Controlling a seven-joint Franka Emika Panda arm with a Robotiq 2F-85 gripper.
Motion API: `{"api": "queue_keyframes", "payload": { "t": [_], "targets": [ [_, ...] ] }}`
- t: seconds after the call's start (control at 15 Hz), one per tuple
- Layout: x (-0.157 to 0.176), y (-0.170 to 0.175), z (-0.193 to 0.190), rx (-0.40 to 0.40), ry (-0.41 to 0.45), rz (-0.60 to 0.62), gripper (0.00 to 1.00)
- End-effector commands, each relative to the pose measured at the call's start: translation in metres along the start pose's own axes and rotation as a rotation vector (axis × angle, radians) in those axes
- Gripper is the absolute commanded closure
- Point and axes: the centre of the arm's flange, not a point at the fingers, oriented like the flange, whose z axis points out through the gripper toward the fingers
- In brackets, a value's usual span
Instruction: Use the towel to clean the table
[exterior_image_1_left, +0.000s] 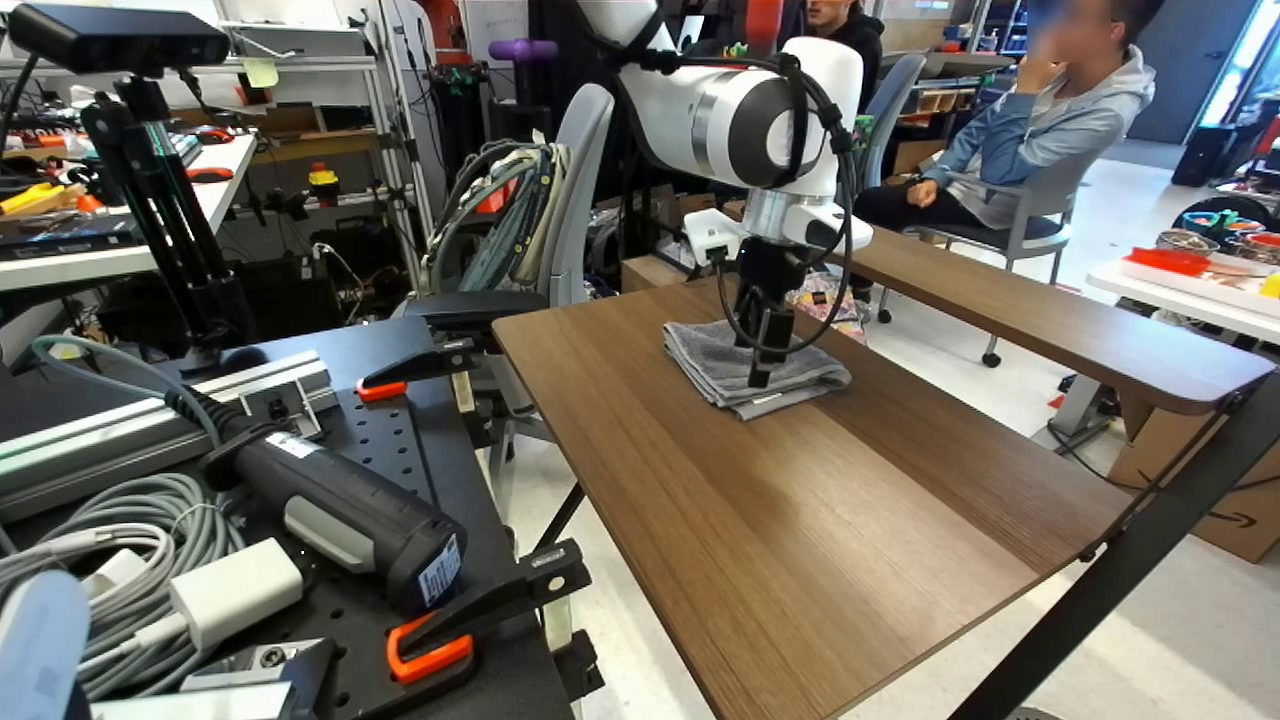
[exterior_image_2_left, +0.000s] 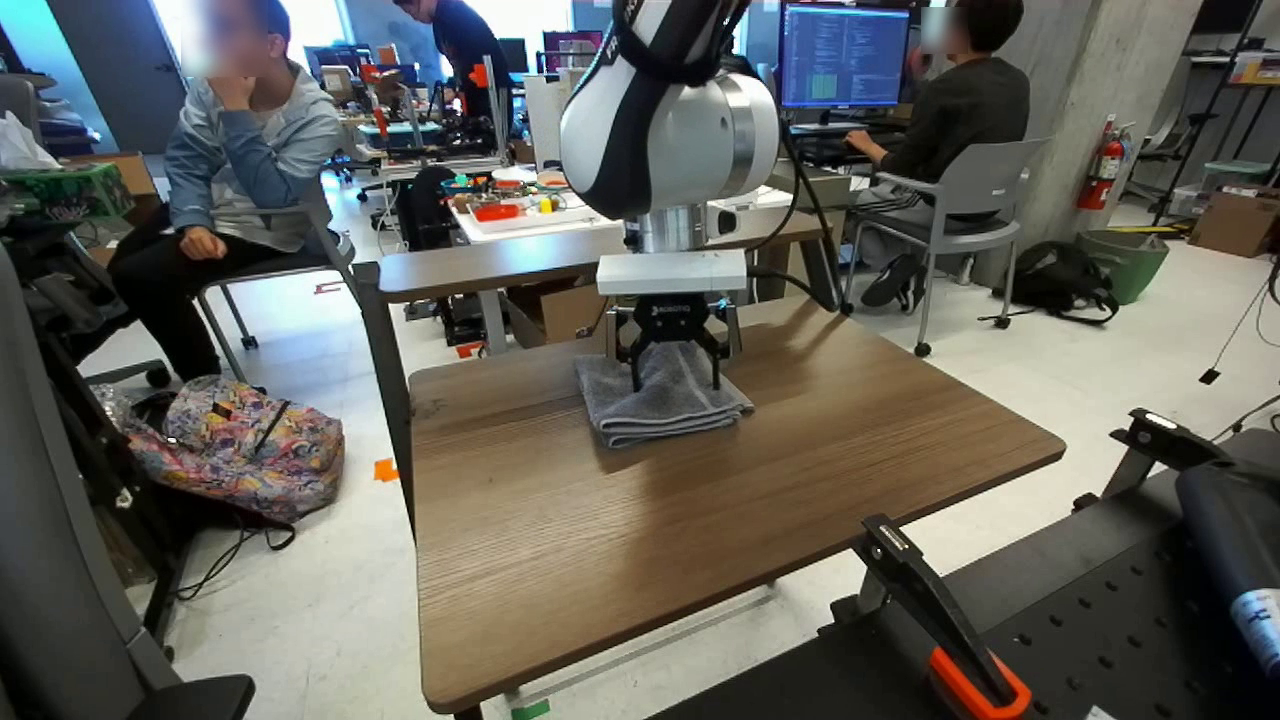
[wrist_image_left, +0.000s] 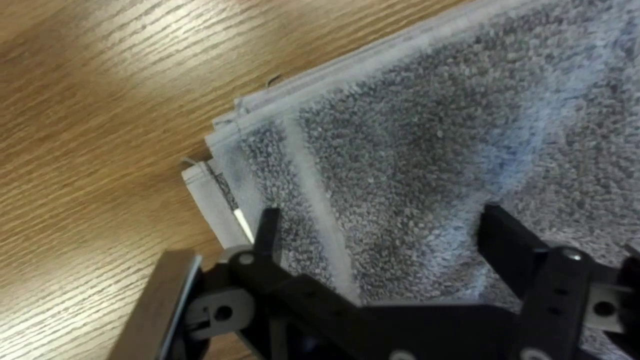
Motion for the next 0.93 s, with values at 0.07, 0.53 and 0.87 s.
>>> {"api": "queue_keyframes", "payload": {
  "t": [0.07,0.53,0.87],
  "targets": [
    [0.026,0.021,0.01,-0.014,0.008,0.014,0.0],
    [0.062,0.1,0.016,-0.071,0.022,0.115,0.0],
    [0.073,0.142,0.008,-0.088,0.034,0.156,0.0]
  ]
}}
